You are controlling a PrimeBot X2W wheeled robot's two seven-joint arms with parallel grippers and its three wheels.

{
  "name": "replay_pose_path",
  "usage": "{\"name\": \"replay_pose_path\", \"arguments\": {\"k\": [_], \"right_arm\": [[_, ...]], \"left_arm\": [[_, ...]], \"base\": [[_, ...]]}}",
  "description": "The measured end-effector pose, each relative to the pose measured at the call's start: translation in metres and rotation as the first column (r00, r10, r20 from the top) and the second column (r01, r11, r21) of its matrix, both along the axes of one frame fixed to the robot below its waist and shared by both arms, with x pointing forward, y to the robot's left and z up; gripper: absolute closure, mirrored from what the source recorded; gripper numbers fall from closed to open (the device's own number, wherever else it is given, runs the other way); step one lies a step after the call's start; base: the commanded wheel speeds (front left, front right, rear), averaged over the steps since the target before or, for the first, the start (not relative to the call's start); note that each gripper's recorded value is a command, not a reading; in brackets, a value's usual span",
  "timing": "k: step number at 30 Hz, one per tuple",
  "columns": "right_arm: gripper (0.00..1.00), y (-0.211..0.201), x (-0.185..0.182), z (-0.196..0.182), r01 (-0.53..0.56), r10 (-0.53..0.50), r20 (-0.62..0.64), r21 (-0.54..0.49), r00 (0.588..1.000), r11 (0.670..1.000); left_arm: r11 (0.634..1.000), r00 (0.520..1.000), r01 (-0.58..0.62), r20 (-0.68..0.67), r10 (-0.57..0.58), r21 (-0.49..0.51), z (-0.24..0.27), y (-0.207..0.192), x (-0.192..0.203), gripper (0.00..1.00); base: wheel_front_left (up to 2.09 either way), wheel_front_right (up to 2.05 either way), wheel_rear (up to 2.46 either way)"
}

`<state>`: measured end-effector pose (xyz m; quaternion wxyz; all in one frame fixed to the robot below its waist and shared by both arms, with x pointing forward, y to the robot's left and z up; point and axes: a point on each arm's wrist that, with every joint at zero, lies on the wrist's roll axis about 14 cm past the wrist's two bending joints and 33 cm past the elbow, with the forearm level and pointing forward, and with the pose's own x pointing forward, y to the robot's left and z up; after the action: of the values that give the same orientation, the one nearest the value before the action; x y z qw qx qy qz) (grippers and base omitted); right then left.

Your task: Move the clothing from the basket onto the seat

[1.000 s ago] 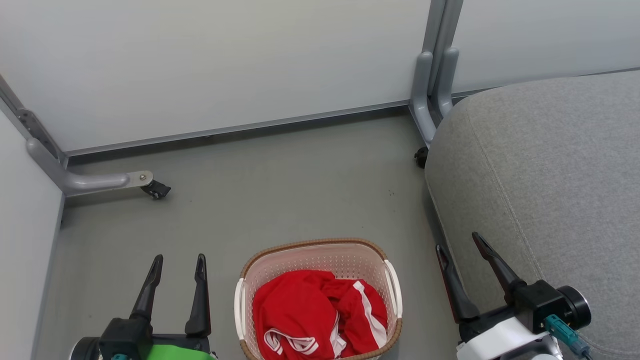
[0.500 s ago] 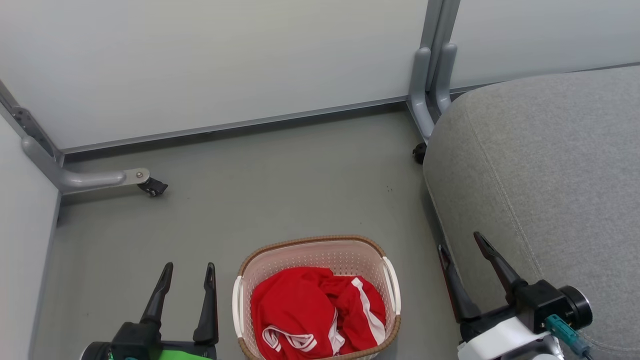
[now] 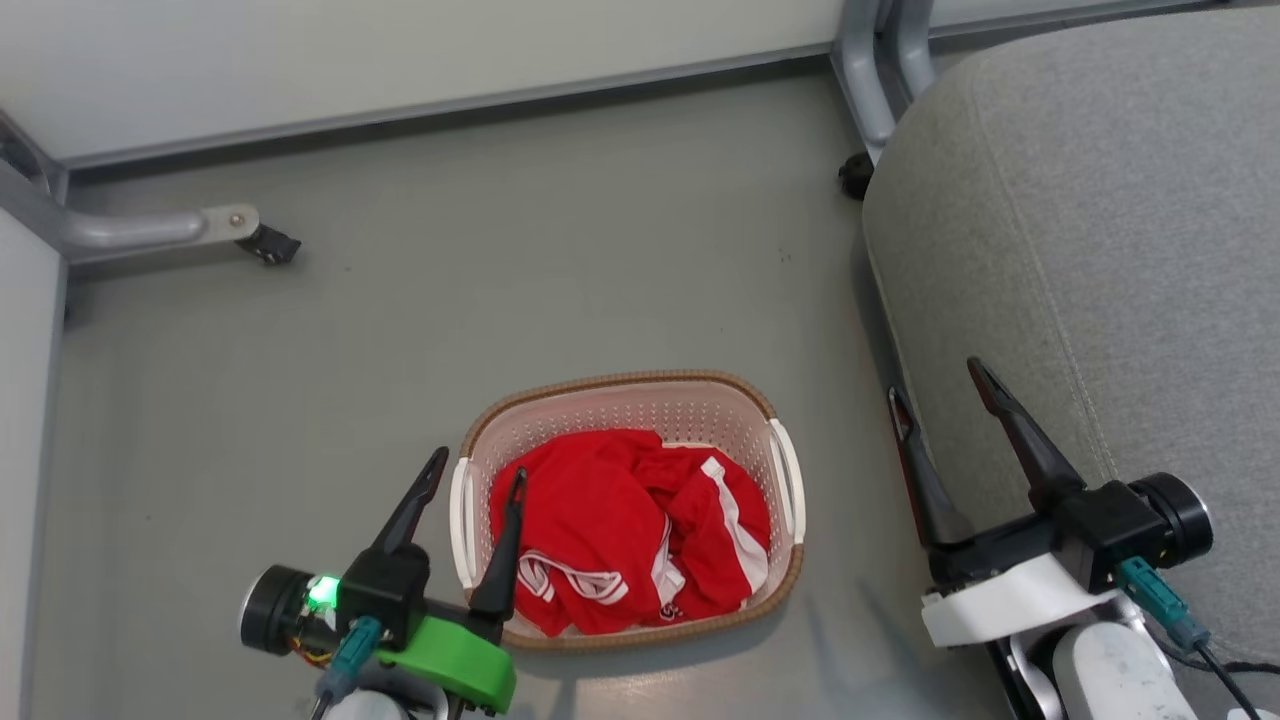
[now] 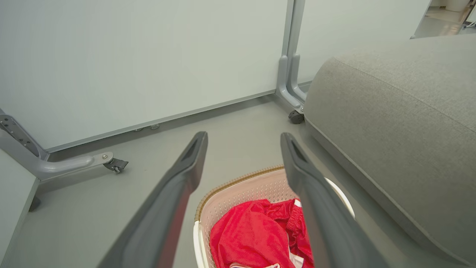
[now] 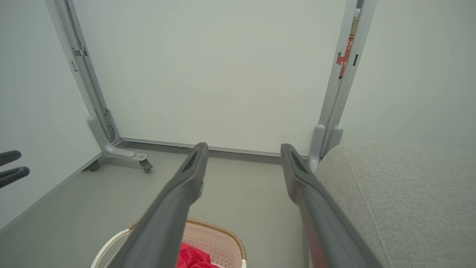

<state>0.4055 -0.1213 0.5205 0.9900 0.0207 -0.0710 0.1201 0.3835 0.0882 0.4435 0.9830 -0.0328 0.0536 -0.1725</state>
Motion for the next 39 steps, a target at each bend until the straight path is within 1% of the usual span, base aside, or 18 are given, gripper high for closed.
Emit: {"name": "replay_pose_path", "arguments": {"k": [3, 8, 11, 15, 17, 19, 21, 23, 24, 28, 29, 30, 32, 33, 34, 37, 39], "right_arm": [[0.0, 0.001, 0.017, -0.006, -0.003, 0.003, -0.005, -0.005, 1.0, 1.0], [0.0, 0.001, 0.04, -0.023, -0.002, 0.002, -0.028, -0.012, 1.0, 1.0], [0.0, -0.002, 0.054, -0.035, 0.007, -0.008, -0.041, -0.02, 0.999, 1.0], [0.0, -0.007, 0.07, -0.053, 0.021, -0.022, -0.063, -0.025, 0.998, 0.999], [0.0, -0.009, 0.077, -0.062, 0.025, -0.027, -0.074, -0.027, 0.997, 0.999], [0.0, -0.012, 0.083, -0.073, 0.034, -0.037, -0.09, -0.029, 0.995, 0.999], [0.0, -0.014, 0.088, -0.083, 0.038, -0.04, -0.104, -0.027, 0.994, 0.999], [0.0, -0.014, 0.094, -0.092, 0.039, -0.042, -0.113, -0.027, 0.993, 0.999], [0.0, -0.014, 0.096, -0.096, 0.038, -0.041, -0.117, -0.026, 0.992, 0.999], [0.0, -0.016, 0.106, -0.113, 0.044, -0.045, -0.134, -0.014, 0.99, 0.999], [0.0, -0.018, 0.108, -0.118, 0.048, -0.049, -0.138, -0.012, 0.989, 0.999], [0.0, -0.019, 0.109, -0.122, 0.05, -0.051, -0.143, -0.011, 0.988, 0.999], [0.0, -0.021, 0.11, -0.131, 0.054, -0.055, -0.156, -0.014, 0.986, 0.998], [0.0, -0.022, 0.111, -0.137, 0.056, -0.058, -0.166, -0.018, 0.984, 0.998], [0.0, -0.023, 0.112, -0.142, 0.059, -0.062, -0.172, -0.02, 0.983, 0.998], [0.0, -0.026, 0.113, -0.156, 0.065, -0.069, -0.192, -0.023, 0.979, 0.998], [0.0, -0.028, 0.114, -0.165, 0.068, -0.071, -0.206, -0.026, 0.976, 0.997]], "left_arm": [[0.993, 0.993, 0.103, -0.06, -0.1, 0.05, -0.026, -0.017, 0.008, 0.0], [0.966, 0.961, 0.228, -0.189, -0.203, 0.124, -0.077, -0.027, 0.017, 0.0], [0.935, 0.932, 0.31, -0.248, -0.264, 0.169, -0.104, -0.033, 0.024, 0.0], [0.868, 0.875, 0.441, -0.324, -0.359, 0.23, -0.14, -0.041, 0.028, 0.0], [0.818, 0.841, 0.511, -0.351, -0.412, 0.265, -0.155, -0.047, 0.03, 0.0], [0.757, 0.799, 0.582, -0.38, -0.465, 0.297, -0.173, -0.052, 0.032, 0.0], [0.692, 0.756, 0.645, -0.405, -0.514, 0.326, -0.188, -0.056, 0.032, 0.0], [0.61, 0.705, 0.707, -0.431, -0.564, 0.358, -0.205, -0.061, 0.032, 0.0], [0.59, 0.69, 0.722, -0.442, -0.573, 0.362, -0.211, -0.061, 0.033, 0.0], [0.465, 0.599, 0.801, -0.49, -0.633, 0.378, -0.241, -0.067, 0.031, 0.0], [0.425, 0.571, 0.82, -0.504, -0.648, 0.384, -0.25, -0.068, 0.029, 0.0], [0.363, 0.534, 0.842, -0.521, -0.666, 0.398, -0.259, -0.067, 0.025, 0.0], [0.268, 0.477, 0.868, -0.555, -0.681, 0.417, -0.276, -0.063, 0.021, 0.0], [0.242, 0.462, 0.875, -0.571, -0.679, 0.419, -0.285, -0.061, 0.022, 0.0], [0.226, 0.451, 0.879, -0.58, -0.678, 0.419, -0.292, -0.061, 0.023, 0.0], [0.202, 0.425, 0.892, -0.601, -0.677, 0.404, -0.309, -0.063, 0.023, 0.0], [0.196, 0.412, 0.899, -0.607, -0.68, 0.391, -0.319, -0.066, 0.022, 0.0]], "base": [[0.0, 0.0, 0.0], [0.0, 0.0, 0.0], [0.0, 0.0, 0.0], [0.0, 0.0, 0.0], [0.0, 0.0, 0.0], [0.0, 0.0, 0.0], [0.0, 0.0, 0.0], [0.0, 0.0, 0.0], [0.0, 0.0, 0.0], [0.0, 0.0, 0.0], [0.0, 0.0, 0.0], [0.0, 0.0, 0.0], [0.0, 0.0, 0.0], [0.0, 0.0, 0.0], [0.0, 0.0, 0.0], [0.0, 0.0, 0.0], [0.0, 0.0, 0.0]]}}
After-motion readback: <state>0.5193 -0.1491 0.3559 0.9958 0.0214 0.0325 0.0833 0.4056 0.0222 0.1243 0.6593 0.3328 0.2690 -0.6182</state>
